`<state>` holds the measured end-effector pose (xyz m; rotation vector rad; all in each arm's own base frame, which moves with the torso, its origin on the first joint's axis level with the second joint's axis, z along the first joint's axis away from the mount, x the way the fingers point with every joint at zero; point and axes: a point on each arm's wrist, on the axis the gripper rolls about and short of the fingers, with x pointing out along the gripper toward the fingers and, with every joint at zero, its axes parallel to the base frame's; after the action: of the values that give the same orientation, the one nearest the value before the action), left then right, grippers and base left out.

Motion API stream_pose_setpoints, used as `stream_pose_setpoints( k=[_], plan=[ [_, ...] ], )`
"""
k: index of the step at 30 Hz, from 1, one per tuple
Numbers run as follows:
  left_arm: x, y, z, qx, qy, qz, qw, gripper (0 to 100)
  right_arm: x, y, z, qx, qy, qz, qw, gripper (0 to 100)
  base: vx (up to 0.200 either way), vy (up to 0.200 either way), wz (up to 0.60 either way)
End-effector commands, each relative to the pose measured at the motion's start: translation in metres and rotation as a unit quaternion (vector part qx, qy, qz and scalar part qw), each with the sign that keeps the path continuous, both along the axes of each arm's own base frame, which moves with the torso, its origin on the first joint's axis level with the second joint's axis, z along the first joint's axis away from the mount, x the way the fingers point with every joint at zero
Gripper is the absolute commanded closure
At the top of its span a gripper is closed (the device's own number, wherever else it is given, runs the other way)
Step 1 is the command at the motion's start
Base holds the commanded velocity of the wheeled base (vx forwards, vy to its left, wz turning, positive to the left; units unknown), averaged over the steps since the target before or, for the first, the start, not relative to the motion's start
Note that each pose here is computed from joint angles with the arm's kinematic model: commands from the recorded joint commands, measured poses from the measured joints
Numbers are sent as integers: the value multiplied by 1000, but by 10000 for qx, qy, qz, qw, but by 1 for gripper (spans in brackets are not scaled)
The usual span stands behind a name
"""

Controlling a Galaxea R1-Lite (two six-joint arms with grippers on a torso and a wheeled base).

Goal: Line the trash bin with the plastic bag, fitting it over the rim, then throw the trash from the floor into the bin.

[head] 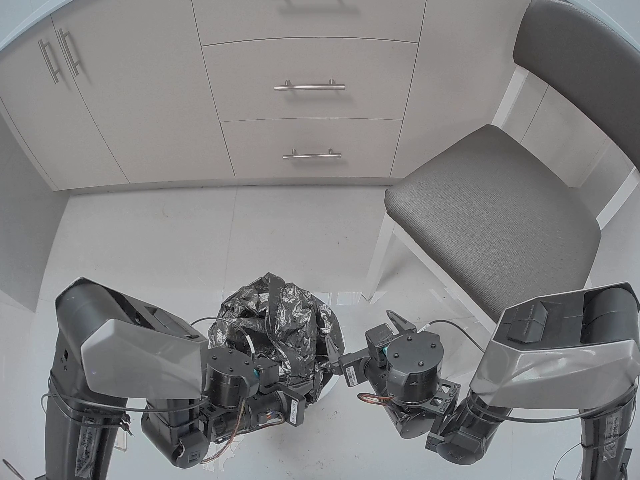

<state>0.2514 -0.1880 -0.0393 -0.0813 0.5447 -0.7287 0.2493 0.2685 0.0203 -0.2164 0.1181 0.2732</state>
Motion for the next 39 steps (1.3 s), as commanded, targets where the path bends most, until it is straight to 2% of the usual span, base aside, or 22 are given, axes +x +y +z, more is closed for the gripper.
stream_pose_setpoints(
  k=[1,7,13,20,26,39],
  plan=[
    [2,-8,-12,119,-23,-37,9999,100,0,-1,3,29,-30,7,10000,0,0,0,0],
    [-10,-22,-12,311,-154,-4,9994,100,1,0,1,3,-23,17,10000,0,0,0,0],
    [-23,-28,-20,1001,-512,-158,9935,100,0,3,-4,-55,56,129,9999,0,0,0,0],
    [-34,-38,-20,1054,-577,-245,9924,100,3,20,-16,-265,45,318,9991,0,0,0,0],
    [-33,-37,-23,1130,-616,-72,9917,100,-2,37,-29,-342,104,503,9981,0,0,0,0],
    [-35,-39,-24,1141,-612,-113,9915,100,23,40,-47,-436,205,289,9984,0,0,0,0]
  ],
)
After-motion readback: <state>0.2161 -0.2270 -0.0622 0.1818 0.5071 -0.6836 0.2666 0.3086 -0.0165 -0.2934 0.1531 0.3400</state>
